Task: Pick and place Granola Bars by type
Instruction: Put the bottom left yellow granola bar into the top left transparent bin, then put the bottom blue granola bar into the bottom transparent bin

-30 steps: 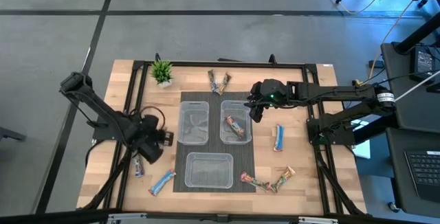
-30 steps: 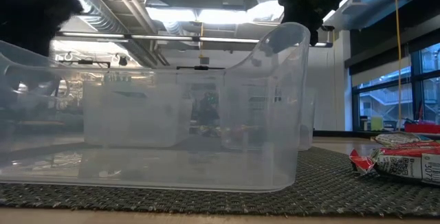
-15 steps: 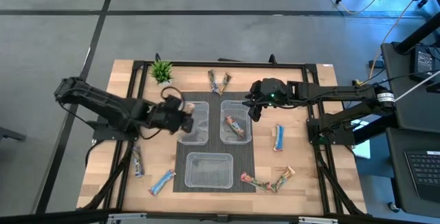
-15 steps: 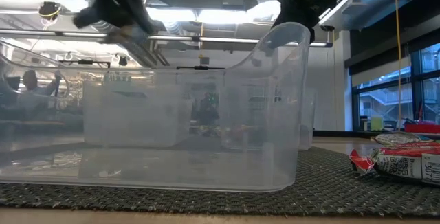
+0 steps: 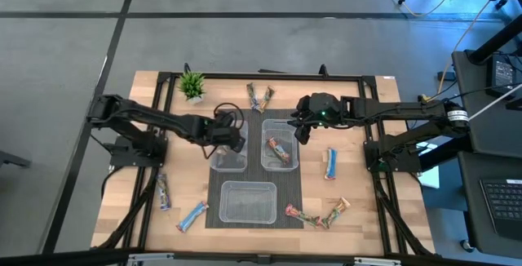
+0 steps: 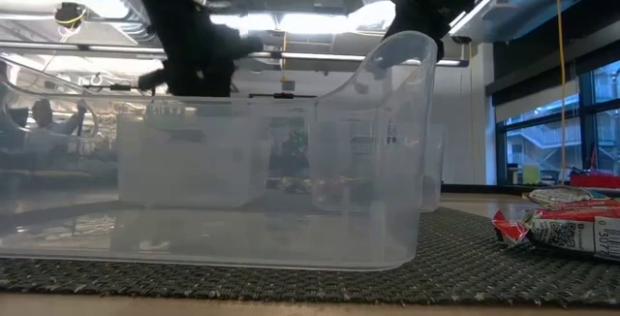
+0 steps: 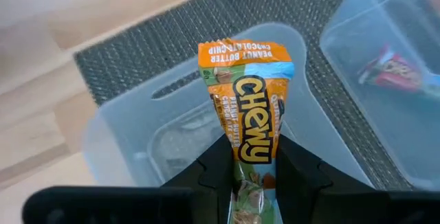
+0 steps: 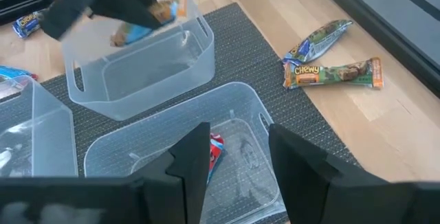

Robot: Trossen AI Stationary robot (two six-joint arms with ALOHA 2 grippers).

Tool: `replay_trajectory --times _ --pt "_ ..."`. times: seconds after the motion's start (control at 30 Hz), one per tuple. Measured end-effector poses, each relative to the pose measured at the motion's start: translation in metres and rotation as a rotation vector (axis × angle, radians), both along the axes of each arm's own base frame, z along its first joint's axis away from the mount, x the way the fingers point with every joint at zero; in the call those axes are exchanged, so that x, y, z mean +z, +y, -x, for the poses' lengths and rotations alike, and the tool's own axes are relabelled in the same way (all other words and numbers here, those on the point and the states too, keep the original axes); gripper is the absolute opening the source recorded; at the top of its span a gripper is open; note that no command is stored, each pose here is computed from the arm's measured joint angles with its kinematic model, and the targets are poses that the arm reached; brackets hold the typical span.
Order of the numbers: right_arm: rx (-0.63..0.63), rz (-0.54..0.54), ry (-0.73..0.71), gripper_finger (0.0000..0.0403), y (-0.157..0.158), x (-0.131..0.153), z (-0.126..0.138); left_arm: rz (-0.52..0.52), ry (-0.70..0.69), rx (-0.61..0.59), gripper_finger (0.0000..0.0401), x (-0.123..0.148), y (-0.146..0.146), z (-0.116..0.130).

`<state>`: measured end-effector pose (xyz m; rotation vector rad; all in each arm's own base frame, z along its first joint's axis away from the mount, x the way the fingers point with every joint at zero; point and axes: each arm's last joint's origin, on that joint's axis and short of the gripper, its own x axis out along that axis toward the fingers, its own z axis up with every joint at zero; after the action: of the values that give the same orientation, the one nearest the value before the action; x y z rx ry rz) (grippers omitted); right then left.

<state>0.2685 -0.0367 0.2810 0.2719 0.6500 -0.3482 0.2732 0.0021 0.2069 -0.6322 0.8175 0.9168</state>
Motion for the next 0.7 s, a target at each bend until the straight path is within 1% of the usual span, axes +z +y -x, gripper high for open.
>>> replay_trajectory --times 0.2,0.3,0.43,0.57,0.7 --pt "0.002 0.002 0.002 0.0152 0.000 0.000 0.000 0.055 0.063 0.003 0.0079 -0.019 0.005 -0.008" --pt "0.004 0.005 0.002 0.0152 0.000 0.000 0.000 0.091 0.072 -0.003 0.0080 -0.023 0.006 -0.010" --pt "0.004 0.005 0.002 0.0152 0.000 0.000 0.000 0.107 0.071 -0.002 0.0086 -0.025 0.007 -0.011" --pt "0.005 0.006 0.003 0.0152 0.000 0.000 0.000 0.107 0.071 -0.004 0.0101 -0.024 0.007 -0.011" --pt "0.005 0.007 0.003 0.0152 0.000 0.000 0.000 0.128 0.069 -0.012 0.0127 -0.023 0.006 -0.010"
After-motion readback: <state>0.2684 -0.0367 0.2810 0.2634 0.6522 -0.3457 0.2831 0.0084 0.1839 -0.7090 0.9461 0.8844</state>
